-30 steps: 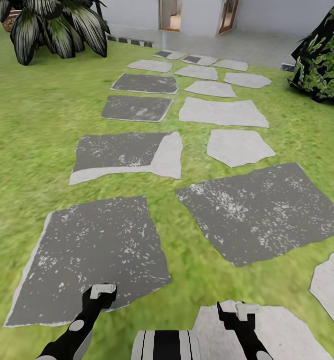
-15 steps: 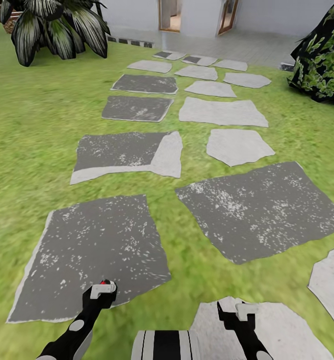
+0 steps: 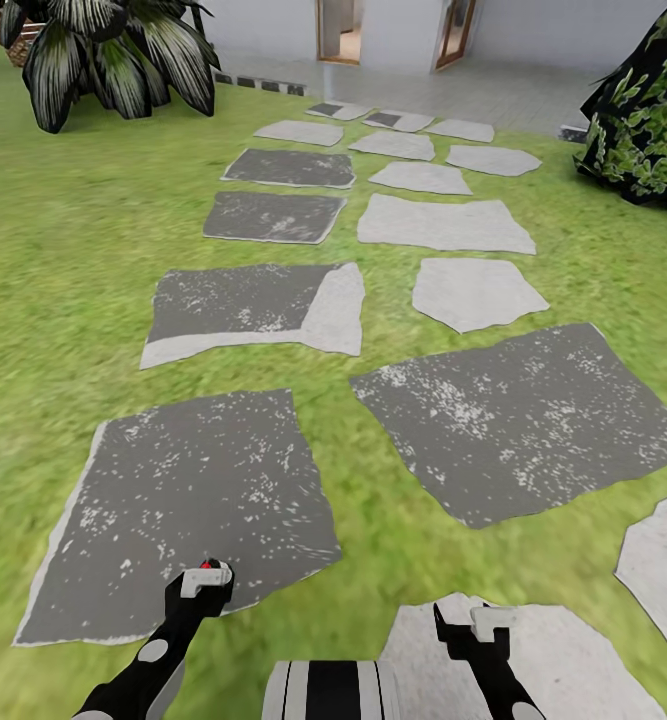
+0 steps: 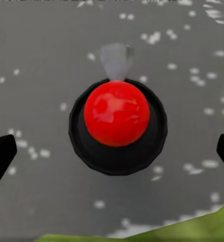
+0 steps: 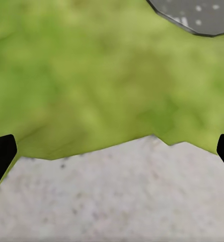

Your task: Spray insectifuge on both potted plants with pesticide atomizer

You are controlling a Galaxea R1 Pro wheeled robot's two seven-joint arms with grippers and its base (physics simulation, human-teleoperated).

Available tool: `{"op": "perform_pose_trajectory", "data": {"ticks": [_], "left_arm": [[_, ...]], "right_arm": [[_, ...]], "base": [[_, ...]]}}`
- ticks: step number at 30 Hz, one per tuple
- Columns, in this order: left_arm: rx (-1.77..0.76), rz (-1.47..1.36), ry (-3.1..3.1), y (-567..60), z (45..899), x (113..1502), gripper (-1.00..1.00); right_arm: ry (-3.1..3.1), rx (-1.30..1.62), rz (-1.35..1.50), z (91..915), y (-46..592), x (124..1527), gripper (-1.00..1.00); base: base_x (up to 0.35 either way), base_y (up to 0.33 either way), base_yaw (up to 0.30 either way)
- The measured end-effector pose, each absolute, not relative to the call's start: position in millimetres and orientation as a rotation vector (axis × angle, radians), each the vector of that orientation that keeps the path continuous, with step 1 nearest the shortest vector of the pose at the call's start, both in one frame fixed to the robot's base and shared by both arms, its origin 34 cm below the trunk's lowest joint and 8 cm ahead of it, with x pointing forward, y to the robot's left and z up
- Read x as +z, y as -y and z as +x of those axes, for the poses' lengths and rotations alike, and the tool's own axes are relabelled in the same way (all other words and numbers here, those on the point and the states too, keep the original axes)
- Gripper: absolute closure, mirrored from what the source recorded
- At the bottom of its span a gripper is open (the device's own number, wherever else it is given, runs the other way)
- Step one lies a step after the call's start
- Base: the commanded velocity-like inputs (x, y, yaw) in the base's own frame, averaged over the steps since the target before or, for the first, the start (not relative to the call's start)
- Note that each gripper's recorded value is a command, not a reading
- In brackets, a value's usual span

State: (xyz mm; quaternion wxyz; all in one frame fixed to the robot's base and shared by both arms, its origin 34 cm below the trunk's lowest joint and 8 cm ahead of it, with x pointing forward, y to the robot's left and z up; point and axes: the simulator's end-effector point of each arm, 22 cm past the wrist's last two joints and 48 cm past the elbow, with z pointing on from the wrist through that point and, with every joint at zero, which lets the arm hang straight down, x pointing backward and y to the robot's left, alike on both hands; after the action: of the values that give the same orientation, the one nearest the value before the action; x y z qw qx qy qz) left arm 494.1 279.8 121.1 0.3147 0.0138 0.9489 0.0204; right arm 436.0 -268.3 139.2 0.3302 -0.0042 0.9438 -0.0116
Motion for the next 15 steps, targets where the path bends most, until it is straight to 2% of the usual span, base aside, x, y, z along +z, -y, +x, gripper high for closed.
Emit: {"op": "perform_pose_trajectory", "data": {"ticks": [7, 15], "left_arm": [[0.053, 0.034, -2.500, -279.4, 494.2, 121.1, -1.00], [0.052, 0.031, -2.500, -279.2, 494.4, 121.3, -1.00]], "right_arm": [[-2.469, -0.030, -0.011, 435.7, 268.2, 139.1, -1.00], [-2.470, -0.031, -0.011, 435.4, 268.3, 139.0, -1.00]], "base": [[0.001, 0.000, 0.000], [0.101, 0.000, 0.000]]}}
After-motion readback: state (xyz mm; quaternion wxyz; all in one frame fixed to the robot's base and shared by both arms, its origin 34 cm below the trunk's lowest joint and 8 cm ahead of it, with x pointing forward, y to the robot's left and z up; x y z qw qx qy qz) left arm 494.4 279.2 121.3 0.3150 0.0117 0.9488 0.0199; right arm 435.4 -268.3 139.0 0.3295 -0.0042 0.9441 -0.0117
